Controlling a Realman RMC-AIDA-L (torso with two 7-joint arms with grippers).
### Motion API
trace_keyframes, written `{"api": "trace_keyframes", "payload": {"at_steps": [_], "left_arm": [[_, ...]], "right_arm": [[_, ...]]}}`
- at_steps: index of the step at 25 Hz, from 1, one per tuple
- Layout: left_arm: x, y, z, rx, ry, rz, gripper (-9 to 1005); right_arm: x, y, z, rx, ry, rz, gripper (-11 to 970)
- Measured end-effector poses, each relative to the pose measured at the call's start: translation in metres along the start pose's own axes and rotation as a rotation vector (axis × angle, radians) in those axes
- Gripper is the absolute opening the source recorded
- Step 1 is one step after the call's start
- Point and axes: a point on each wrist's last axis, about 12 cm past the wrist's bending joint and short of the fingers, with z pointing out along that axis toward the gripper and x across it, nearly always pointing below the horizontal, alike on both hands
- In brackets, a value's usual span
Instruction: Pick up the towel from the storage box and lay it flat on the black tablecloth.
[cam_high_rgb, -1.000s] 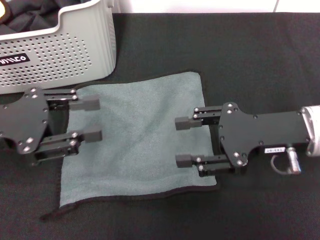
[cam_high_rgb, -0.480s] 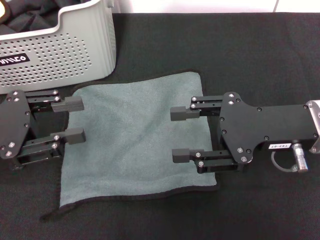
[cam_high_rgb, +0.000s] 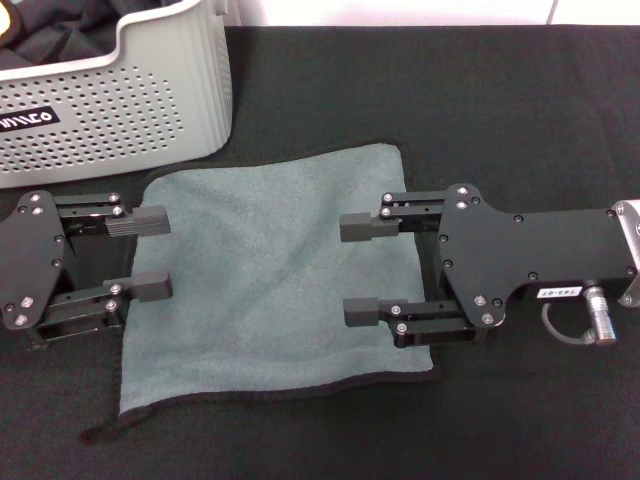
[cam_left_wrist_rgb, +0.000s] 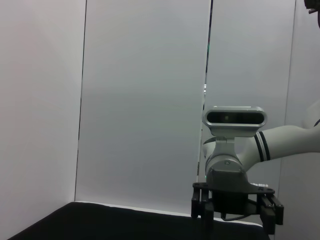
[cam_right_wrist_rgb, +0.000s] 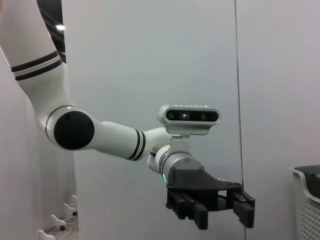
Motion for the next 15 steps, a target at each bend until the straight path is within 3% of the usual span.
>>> {"api": "trace_keyframes", "payload": {"at_steps": [15], "left_arm": [[-0.0008, 0.0005, -0.0004, 0.000, -0.002, -0.003, 530]], "right_arm": [[0.0030, 0.0028, -0.0007, 0.003, -0.011, 0.013, 635]]}}
